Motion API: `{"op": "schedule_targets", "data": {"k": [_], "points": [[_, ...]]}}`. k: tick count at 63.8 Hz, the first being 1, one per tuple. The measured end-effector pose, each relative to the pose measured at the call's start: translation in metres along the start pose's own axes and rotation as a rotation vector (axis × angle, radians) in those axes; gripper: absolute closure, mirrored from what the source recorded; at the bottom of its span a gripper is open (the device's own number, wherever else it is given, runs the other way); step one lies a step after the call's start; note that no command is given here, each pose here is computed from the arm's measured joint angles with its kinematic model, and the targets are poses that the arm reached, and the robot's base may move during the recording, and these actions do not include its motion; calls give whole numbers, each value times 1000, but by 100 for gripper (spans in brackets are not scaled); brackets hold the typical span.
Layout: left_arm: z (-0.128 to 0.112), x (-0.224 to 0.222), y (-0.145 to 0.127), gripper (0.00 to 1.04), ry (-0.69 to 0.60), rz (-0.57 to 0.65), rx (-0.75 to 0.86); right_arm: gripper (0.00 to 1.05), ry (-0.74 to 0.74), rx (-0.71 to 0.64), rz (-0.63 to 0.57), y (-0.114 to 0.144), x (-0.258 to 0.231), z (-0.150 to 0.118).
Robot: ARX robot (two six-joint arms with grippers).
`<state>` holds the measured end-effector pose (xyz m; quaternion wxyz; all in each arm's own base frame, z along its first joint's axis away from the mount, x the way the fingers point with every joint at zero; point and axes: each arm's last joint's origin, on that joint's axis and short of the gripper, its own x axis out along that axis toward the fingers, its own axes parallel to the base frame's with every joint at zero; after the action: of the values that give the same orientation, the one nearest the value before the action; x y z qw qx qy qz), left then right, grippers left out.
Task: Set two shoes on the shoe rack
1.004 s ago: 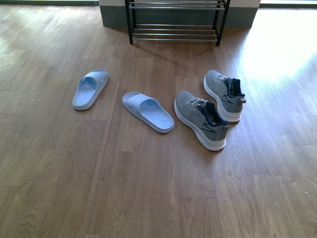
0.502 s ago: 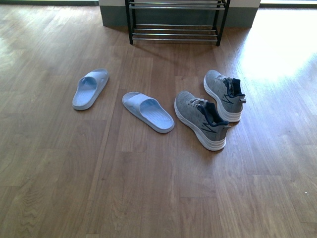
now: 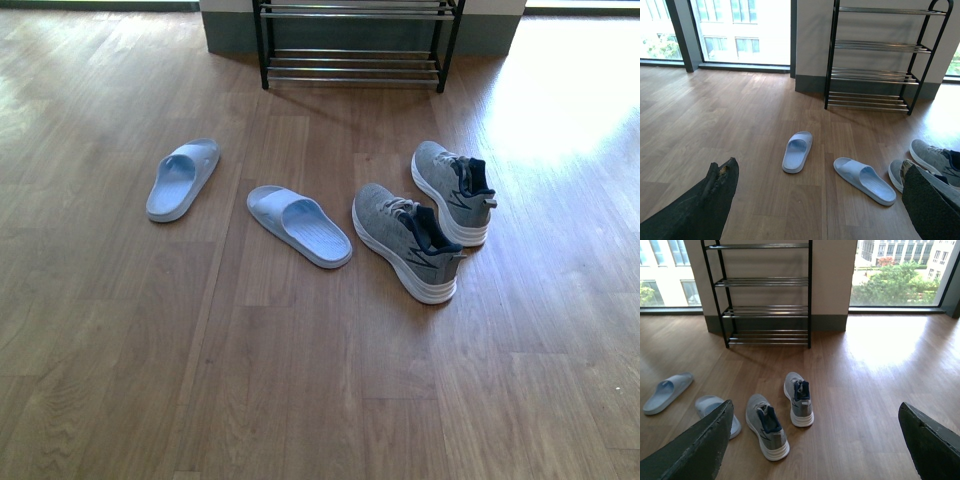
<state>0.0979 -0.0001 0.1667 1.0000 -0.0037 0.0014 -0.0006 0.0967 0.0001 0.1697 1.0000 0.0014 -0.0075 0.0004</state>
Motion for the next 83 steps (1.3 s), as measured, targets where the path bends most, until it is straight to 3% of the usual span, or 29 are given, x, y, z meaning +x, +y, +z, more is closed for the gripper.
{"op": "schedule_targets", "data": {"k": [83], "points": [[0,0,0,9,0,0,0,9,0,0,0,0,0,0]]}}
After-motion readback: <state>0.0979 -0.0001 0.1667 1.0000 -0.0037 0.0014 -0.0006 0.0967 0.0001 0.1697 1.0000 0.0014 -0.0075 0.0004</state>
